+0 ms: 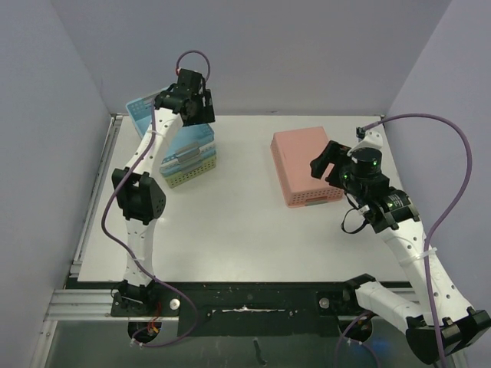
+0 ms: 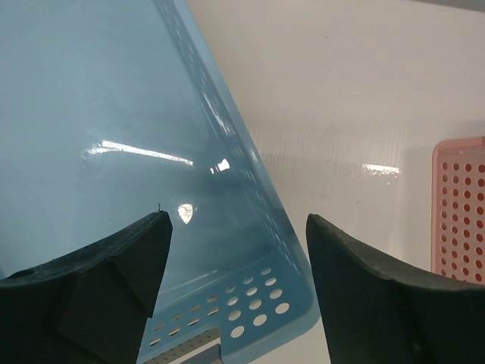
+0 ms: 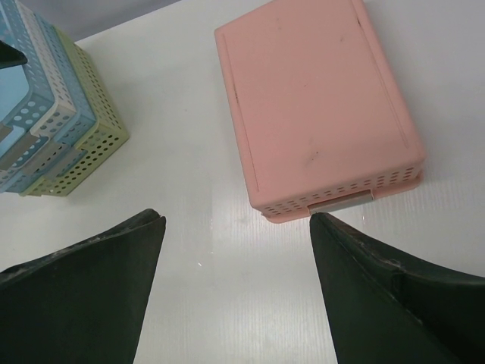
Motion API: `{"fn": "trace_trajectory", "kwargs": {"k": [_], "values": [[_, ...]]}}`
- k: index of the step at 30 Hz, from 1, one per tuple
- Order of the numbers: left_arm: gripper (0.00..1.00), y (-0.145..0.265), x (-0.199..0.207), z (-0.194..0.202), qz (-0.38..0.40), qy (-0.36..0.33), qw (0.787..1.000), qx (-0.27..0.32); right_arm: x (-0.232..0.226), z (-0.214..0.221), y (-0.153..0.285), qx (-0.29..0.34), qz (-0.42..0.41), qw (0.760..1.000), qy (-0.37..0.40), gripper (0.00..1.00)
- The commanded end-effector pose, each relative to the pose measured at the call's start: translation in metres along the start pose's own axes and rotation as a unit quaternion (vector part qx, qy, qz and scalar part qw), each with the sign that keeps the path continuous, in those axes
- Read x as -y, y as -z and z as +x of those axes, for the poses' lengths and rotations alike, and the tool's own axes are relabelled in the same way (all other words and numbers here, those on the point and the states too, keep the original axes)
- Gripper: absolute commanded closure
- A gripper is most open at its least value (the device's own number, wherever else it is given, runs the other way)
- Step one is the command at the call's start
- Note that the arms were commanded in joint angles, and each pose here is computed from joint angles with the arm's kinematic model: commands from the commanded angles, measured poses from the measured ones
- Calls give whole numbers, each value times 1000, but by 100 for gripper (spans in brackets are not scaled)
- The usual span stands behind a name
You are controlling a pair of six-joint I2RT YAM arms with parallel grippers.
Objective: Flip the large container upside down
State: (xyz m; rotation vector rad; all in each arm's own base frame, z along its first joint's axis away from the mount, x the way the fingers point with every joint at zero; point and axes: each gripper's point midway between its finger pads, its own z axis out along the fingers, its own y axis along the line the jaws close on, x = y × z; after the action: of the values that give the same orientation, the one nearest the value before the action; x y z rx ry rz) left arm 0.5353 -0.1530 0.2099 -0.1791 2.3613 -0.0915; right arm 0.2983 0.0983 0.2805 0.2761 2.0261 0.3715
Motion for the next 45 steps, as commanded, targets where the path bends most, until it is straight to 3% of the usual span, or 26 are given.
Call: {"fn": "trace_trajectory", "kwargs": {"k": [1, 13, 20, 24, 27, 35, 45], "values": [[31, 1, 6, -30, 21, 27, 998, 44, -4, -14, 6, 23, -1, 1000, -10, 21], [55, -16, 11, -7, 35, 1, 999, 9, -2, -4, 0, -3, 7, 1000, -2, 21], [72, -20, 13, -1, 42, -7, 999, 4, -17, 49, -34, -133, 6, 987, 85, 20], [91, -20, 12, 3, 42, -7, 999, 1, -39, 73, -49, -171, -10, 979, 107, 19], [99, -7, 11, -9, 42, -11, 999, 18, -51, 82, -61, -180, -18, 977, 112, 18], [100, 51, 3, -51, 35, -6, 995, 94, -78, 102, -111, -210, -41, 968, 130, 18], [100, 152, -8, -100, 46, 2, 975, 216, -51, 114, -174, -229, 20, 958, 169, 17]]}}
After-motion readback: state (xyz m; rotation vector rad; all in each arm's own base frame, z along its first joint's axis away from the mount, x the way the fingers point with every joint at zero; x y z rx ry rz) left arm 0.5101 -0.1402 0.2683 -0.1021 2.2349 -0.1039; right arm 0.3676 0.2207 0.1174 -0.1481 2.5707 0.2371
